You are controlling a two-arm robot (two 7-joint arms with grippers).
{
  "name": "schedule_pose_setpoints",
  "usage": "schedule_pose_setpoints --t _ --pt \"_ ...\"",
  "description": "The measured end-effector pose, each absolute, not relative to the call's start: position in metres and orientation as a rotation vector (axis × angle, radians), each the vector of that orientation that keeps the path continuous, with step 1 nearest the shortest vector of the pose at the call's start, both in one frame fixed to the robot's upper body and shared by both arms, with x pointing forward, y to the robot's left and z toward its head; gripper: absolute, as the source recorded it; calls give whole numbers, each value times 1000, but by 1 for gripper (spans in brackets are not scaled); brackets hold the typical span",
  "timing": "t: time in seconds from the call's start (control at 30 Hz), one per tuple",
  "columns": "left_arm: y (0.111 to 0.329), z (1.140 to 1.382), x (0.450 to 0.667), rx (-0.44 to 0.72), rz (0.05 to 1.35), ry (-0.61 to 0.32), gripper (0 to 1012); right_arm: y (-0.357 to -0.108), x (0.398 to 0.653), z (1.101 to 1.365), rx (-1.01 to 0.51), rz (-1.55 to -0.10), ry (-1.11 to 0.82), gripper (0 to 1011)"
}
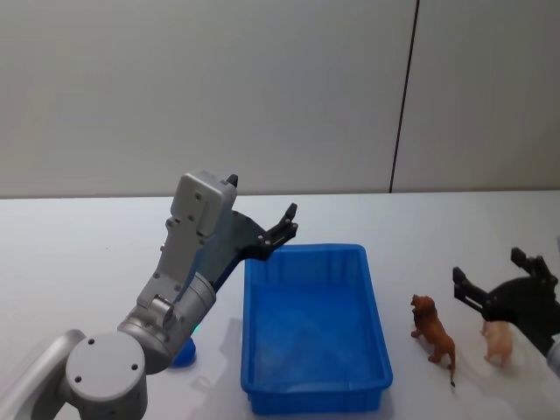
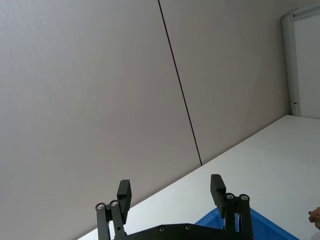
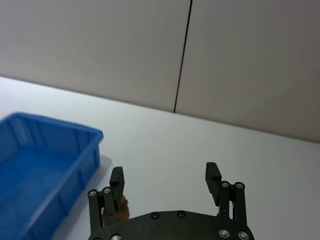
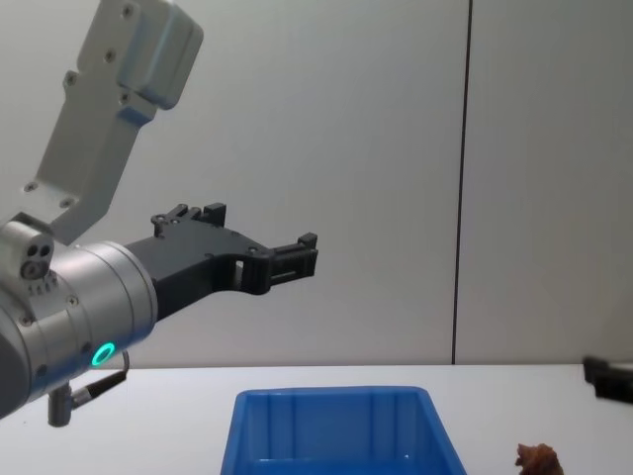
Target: Pick up the two dolls from the table and place them into the box.
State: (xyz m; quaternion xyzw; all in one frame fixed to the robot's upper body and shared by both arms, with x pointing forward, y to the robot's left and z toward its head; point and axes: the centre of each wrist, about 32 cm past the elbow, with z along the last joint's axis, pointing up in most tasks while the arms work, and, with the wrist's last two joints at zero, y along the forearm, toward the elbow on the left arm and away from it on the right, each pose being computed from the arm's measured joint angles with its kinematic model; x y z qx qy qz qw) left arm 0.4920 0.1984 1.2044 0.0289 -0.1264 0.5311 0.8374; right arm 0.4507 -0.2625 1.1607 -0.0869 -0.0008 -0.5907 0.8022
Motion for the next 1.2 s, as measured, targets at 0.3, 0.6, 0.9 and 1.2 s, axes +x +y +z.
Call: schedule_pose_setpoints --t 0.3,0.6,0.9,1.2 --pt "198 1204 492 61 1124 -268 1002 -273 449 1147 -292 -1289 54 1001" --pt "198 1204 492 61 1124 -267 1002 -278 448 1137 -364 -1303 110 1001" --pt "198 1204 492 61 1124 -268 1002 -281 447 1127 -415 -1307 163 1001" --pt "198 1204 492 61 1124 -268 1002 -279 450 1120 -431 -1296 216 1001"
